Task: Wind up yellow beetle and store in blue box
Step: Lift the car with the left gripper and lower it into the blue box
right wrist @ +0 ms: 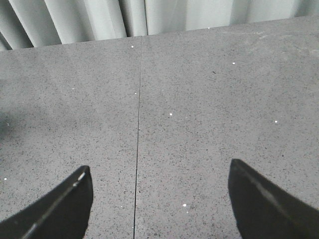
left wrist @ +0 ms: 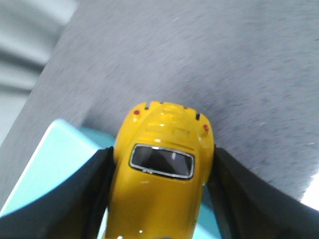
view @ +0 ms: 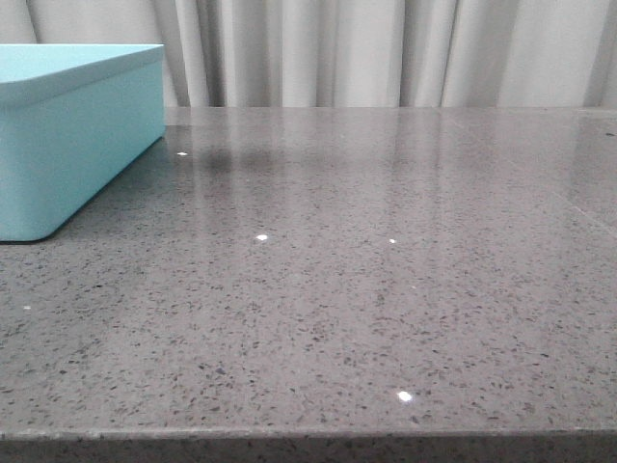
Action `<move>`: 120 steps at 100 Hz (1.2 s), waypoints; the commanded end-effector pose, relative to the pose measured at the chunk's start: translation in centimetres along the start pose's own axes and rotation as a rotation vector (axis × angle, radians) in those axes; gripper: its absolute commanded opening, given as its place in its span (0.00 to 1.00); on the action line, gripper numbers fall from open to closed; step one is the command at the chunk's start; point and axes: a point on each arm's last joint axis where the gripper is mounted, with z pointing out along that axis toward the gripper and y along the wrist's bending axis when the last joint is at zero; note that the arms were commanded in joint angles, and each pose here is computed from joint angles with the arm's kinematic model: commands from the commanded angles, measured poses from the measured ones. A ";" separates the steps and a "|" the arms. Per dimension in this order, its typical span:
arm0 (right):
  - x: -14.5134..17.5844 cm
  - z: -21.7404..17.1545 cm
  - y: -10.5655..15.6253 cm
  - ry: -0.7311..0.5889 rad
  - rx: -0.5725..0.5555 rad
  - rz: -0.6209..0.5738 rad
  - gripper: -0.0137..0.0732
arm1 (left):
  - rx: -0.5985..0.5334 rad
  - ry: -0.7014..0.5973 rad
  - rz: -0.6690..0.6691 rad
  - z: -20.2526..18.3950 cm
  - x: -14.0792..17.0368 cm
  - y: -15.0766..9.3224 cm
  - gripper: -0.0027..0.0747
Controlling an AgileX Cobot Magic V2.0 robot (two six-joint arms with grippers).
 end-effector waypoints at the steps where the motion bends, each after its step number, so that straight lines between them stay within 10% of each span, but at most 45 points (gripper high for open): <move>1: -1.2 -0.4 0.2 -0.092 -0.011 -0.014 0.80 | -0.094 -0.037 -0.129 -3.7 1.3 2.3 0.35; 56: -1.2 -0.4 0.2 -0.091 -0.011 -0.014 0.80 | -0.001 0.338 -0.417 6.2 11.7 6.5 0.35; 98: -1.2 -0.4 0.2 -0.091 -0.011 -0.014 0.80 | 0.076 0.441 -0.427 11.9 13.4 6.4 0.36; 120: -1.2 -0.4 0.2 -0.091 -0.011 -0.014 0.80 | 0.084 0.442 -0.431 11.9 13.4 6.3 0.52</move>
